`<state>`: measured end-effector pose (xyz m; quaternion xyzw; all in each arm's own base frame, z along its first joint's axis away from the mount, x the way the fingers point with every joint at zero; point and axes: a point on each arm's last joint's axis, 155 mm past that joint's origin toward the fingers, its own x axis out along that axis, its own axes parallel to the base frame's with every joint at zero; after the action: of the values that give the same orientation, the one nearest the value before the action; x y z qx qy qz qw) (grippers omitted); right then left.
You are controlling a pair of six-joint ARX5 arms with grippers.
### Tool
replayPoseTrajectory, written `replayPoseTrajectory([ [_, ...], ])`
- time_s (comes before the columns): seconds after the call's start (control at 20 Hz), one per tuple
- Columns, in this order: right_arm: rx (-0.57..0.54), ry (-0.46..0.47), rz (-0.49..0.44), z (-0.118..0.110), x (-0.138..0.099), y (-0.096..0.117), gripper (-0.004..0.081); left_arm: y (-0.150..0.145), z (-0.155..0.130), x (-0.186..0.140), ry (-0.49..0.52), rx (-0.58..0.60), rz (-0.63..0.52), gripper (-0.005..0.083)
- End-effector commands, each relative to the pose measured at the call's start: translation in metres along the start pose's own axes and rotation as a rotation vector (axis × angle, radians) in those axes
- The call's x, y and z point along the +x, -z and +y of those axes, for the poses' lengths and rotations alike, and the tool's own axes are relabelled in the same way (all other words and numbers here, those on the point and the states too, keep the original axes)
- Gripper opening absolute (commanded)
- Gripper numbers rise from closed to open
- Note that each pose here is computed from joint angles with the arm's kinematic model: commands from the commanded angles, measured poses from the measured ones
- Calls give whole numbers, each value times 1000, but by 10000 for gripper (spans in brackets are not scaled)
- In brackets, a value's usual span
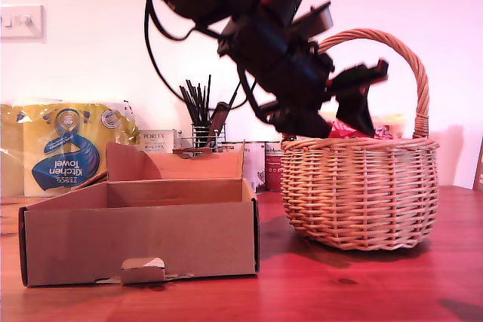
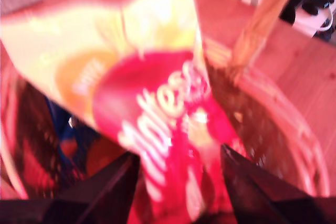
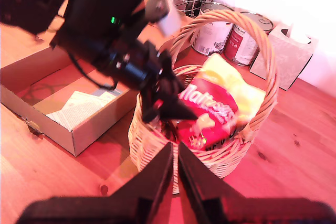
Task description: Move the bags of Easter eggs from the cardboard box on the left into the woven basket on the right side.
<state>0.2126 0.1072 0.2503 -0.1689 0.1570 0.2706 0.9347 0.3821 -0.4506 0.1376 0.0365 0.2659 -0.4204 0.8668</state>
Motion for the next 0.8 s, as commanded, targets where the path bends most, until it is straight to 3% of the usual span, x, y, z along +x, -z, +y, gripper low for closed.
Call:
replayPoseTrajectory([
  [0.0, 0, -3, -1, 1, 2, 3, -13, -8, -1, -8, -4, -1, -9, 471],
  [0.25, 0, -3, -1, 1, 2, 3, -13, -5, -3, -29, -12, -1, 56, 448],
  [0.35, 0, -11, -2, 3, 2, 3, -13, -2, -3, -39, -15, 16, 88, 319],
  [0.5, 7, -40, 4, 8, 3, 5, -13, -1, -6, -59, -18, 33, 129, -28],
  [0.75, 88, -84, -16, 11, 19, -6, -13, -18, -7, -99, -43, 50, 113, -19],
])
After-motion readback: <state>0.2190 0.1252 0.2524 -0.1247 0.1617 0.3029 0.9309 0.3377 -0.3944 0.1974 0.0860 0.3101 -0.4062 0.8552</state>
